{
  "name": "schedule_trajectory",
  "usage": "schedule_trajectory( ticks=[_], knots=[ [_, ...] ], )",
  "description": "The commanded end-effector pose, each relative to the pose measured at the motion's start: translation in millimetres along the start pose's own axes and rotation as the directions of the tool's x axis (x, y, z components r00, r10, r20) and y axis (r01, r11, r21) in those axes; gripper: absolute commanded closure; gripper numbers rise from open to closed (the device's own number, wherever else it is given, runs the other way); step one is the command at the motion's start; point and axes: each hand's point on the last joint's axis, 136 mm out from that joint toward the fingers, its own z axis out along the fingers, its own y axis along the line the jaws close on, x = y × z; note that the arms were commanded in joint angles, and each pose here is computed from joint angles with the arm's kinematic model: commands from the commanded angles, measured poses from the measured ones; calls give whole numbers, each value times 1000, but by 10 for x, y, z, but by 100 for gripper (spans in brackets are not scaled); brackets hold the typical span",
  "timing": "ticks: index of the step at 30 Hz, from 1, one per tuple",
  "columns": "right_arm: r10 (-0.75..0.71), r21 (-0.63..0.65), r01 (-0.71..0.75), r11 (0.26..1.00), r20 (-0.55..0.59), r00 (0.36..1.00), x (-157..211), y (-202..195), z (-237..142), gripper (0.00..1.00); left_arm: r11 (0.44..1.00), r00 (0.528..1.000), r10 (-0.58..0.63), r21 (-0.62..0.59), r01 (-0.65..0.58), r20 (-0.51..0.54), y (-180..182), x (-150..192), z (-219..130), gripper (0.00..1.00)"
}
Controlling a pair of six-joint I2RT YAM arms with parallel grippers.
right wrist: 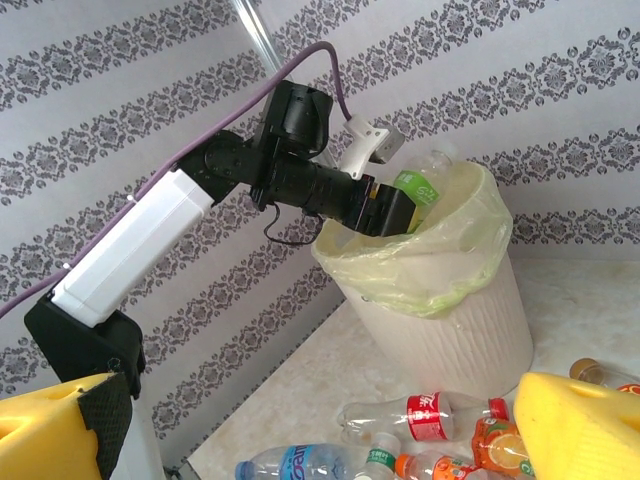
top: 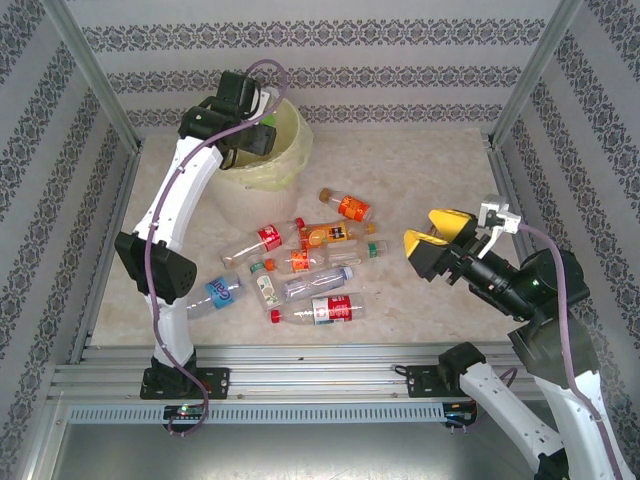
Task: Put the plastic bottles in the bin
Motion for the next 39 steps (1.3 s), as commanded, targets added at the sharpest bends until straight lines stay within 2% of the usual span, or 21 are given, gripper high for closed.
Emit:
schedule_trajectory(
  ticks=[1,6,12,17,22,27,33,39],
  knots=[
    [23,20,-23,1000,-10,1000,31,-68,46,2,999,998,-38,30,39,-53,-16,125,-33,39],
    [44,31,-43,999,-18,999,79,-121,74,2,997,996,-55,50,59,-74,-40,200,-42,33],
    [89,64,-86,994,-41,995,174,-222,114,2,996,997,-68,56,71,-41,-33,131,-162,21],
    [139,92,-133,987,-66,988,286,-315,152,2,995,997,-81,58,79,21,-4,7,-357,12],
    [208,180,-188,965,-100,973,490,-528,175,2,994,991,-84,84,75,106,-8,-115,-640,1],
    [281,257,-241,936,-135,950,743,-729,188,2,988,976,-88,142,60,198,-82,-166,-964,0],
    [389,400,-307,863,-140,911,1023,-1025,151,3,953,949,-87,301,-9,305,-369,-61,-1414,0],
    [524,505,-418,755,-82,848,1319,-1327,181,5,828,914,-116,547,-127,389,-882,163,-1840,0]
  ],
)
